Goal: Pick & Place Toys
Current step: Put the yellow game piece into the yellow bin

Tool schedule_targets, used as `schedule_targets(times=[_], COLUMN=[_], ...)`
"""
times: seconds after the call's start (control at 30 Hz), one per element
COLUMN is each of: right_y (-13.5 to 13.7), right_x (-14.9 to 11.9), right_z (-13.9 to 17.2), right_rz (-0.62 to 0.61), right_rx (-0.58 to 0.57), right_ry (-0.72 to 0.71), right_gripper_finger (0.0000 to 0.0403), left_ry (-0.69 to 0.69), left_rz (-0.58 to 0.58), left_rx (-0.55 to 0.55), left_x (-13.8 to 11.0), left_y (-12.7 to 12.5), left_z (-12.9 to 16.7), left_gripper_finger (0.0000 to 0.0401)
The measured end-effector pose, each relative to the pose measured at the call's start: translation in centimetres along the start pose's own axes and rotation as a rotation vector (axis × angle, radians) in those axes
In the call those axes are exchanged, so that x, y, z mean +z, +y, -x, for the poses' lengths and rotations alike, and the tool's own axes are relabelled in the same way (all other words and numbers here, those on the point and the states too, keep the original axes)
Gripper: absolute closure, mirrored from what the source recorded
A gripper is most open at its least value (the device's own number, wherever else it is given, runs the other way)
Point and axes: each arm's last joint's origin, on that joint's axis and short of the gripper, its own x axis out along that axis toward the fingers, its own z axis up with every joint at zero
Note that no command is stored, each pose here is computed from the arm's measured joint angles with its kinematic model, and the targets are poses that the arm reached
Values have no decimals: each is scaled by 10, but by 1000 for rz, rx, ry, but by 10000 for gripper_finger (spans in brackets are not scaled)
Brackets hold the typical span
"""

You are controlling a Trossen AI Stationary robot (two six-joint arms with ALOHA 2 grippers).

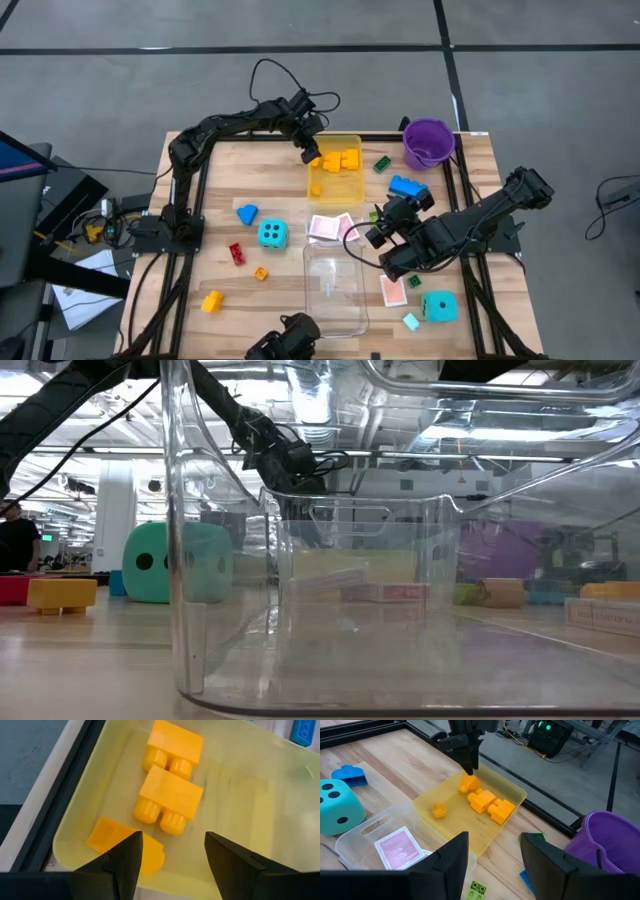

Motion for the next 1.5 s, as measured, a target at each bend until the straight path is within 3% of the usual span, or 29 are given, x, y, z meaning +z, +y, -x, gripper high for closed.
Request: schedule_targets(times=[0.37, 0.6, 0.9, 1.13, 1.5], right_y=[0, 0, 0, 1, 0], right_x=[0, 0, 0, 0, -13], right_z=[0, 0, 0, 0, -12], right_rz=[0, 1, -1, -5, 32], right_rx=[0, -1, 1, 3, -29], right_ry=[0, 0, 3, 4, 41], right_gripper_finger=[230, 230, 229, 229, 229], left_ry=[-5, 6, 97, 61, -1], left_rz=[-3, -31, -93, -178, -226], left_rx=[2, -10, -71, -104, -196], left_x=[1, 5, 0, -7, -75], left_y=[-1, -17, -71, -122, -191], left_z=[3, 30, 89, 143, 185], left_gripper_finger=[190, 194, 190, 192, 193])
